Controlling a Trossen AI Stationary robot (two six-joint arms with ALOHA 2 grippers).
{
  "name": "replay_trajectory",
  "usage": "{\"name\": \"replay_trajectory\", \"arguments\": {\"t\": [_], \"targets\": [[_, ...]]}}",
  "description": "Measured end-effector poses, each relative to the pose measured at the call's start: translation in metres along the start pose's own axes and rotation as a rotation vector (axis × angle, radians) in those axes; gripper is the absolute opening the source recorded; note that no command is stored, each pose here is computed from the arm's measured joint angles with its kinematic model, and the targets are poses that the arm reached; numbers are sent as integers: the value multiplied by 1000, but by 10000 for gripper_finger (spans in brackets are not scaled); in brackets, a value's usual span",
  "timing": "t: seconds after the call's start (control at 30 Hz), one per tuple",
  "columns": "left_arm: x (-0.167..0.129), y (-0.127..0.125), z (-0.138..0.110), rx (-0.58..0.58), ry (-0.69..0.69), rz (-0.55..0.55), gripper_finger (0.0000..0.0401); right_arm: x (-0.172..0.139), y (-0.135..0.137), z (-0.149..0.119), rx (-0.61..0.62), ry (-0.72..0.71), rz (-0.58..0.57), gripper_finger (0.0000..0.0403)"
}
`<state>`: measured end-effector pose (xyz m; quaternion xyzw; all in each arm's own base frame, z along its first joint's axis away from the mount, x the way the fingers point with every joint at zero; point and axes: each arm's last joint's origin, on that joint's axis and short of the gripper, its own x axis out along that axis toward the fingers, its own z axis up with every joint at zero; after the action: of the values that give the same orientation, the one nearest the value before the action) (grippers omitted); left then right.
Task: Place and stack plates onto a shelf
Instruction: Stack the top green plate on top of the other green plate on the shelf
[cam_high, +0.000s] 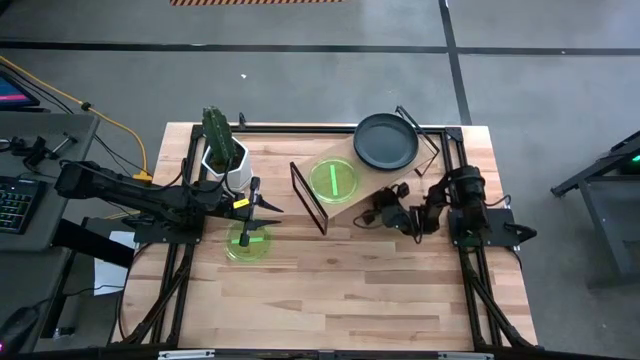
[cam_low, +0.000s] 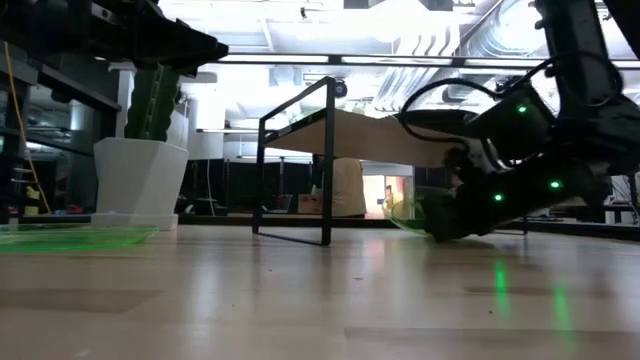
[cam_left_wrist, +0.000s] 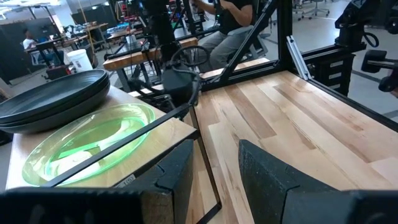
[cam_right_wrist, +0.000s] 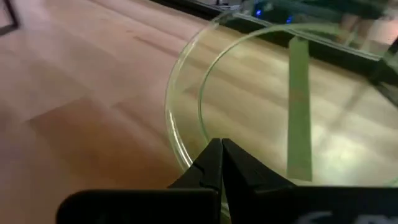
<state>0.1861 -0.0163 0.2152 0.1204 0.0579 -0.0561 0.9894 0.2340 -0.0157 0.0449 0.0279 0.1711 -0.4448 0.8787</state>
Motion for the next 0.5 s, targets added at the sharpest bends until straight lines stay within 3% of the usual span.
{"name": "replay_trajectory", "arguments": {"t": [0.5], "targets": [[0, 0, 0, 0, 0, 0, 115, -33, 15, -14, 52, 11, 141, 0]]}}
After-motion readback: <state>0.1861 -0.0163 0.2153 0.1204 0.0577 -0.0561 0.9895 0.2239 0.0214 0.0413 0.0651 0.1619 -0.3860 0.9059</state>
